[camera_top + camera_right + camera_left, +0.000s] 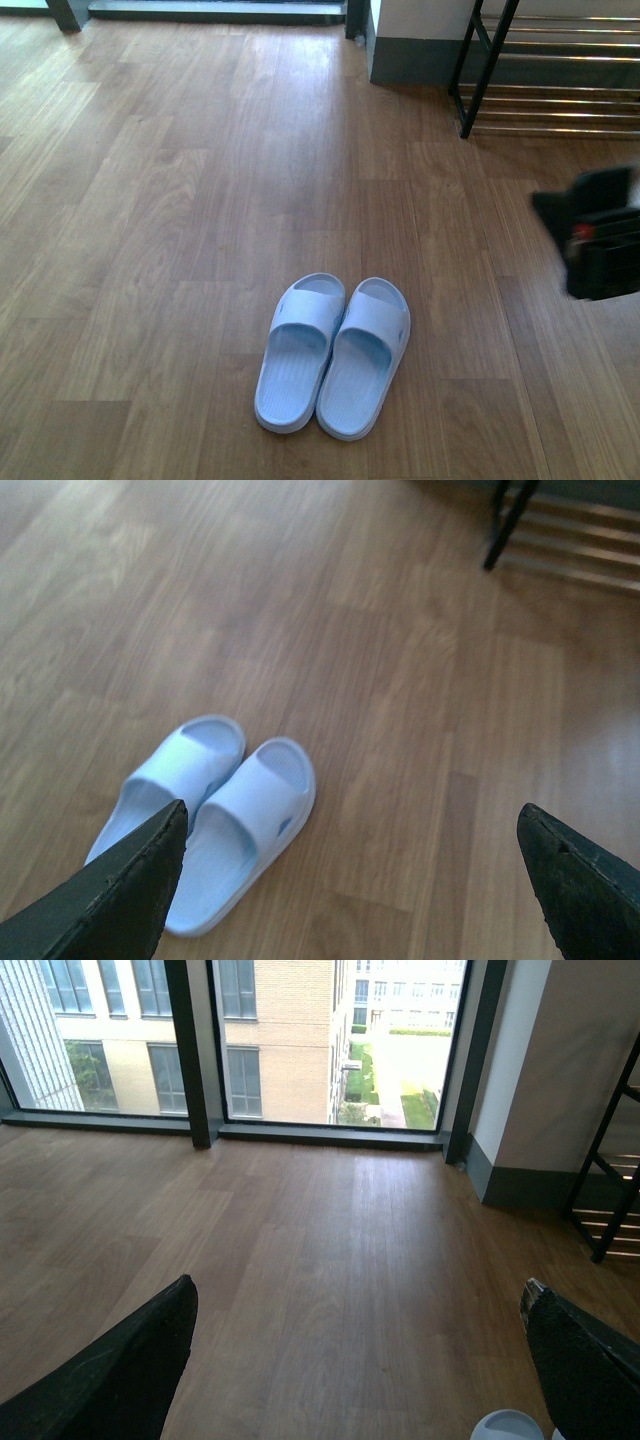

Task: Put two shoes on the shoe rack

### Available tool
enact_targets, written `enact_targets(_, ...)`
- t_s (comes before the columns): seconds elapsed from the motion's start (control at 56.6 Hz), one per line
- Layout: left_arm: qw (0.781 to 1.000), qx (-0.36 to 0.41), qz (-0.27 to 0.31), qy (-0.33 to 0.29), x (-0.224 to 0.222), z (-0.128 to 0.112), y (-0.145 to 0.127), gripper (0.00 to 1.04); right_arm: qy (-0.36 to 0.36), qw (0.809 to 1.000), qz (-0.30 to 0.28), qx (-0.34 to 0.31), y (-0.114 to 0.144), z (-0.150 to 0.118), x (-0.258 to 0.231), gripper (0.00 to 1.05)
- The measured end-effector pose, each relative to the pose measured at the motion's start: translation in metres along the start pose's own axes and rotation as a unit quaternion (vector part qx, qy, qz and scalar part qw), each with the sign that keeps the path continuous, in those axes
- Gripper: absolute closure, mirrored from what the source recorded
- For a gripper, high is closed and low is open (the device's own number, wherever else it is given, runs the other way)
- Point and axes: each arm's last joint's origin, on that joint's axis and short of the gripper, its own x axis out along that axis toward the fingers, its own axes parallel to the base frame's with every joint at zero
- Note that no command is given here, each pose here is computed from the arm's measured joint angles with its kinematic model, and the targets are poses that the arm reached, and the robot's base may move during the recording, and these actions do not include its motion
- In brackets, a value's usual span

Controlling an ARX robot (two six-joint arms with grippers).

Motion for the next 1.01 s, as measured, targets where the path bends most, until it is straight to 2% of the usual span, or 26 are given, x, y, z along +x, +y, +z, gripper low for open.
enact_targets(0.088,1.0,0.0,0.0,0.0,0.0,0.0,0.0,0.09,0.054,0.998,0.01,-0.021,0.011,-0.013,0.039,0.09)
enact_targets(0.23,1.0,0.0,0.0,0.0,0.0,0.0,0.0,0.09,0.145,0.987,0.033,-0.061,0.027,-0.054,0.108,0.09)
enact_targets(0.46,1.0,0.0,0.0,0.0,0.0,0.0,0.0,0.09,0.216,0.972,0.045,-0.079,0.031,-0.099,0.162,0.09)
enact_targets(0.743,1.0,0.0,0.0,0.0,0.0,0.0,0.0,0.09,0.25,0.963,0.057,-0.078,0.034,-0.139,0.205,0.09)
enact_targets(1.008,1.0,0.0,0.0,0.0,0.0,0.0,0.0,0.09,0.257,0.962,0.067,-0.057,0.036,-0.15,0.232,0.09)
